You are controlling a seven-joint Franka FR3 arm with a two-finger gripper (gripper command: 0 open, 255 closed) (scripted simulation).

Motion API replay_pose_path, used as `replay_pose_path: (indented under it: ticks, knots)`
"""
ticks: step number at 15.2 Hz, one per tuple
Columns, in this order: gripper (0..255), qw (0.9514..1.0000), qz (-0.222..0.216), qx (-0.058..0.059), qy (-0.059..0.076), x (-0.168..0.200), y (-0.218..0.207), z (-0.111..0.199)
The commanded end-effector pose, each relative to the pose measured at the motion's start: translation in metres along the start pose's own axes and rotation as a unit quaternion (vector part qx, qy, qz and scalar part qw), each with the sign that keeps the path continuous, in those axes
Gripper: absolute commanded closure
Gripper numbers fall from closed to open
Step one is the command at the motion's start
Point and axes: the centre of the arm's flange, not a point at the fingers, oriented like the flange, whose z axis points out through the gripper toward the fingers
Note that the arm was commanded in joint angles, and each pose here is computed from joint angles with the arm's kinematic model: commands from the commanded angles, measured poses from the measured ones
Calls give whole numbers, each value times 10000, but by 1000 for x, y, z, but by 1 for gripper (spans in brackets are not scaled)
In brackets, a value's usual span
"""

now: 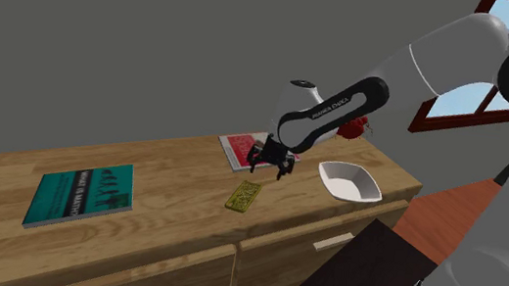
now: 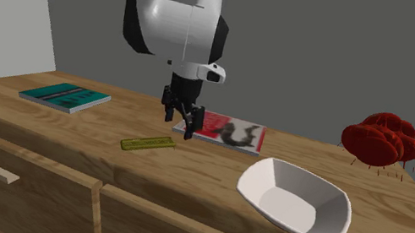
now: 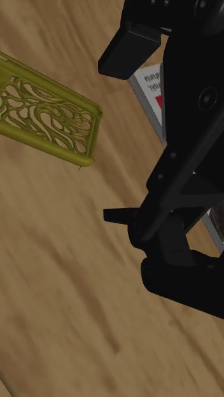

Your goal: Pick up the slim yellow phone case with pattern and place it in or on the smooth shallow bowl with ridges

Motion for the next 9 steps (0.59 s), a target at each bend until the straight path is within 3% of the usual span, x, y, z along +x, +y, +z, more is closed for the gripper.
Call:
replay_pose_path:
  ticks: [1, 9]
  knots:
    - [0, 9999, 107, 9, -1, 3, 4, 11]
    - [0, 9999, 107, 9, -1, 3, 4, 40]
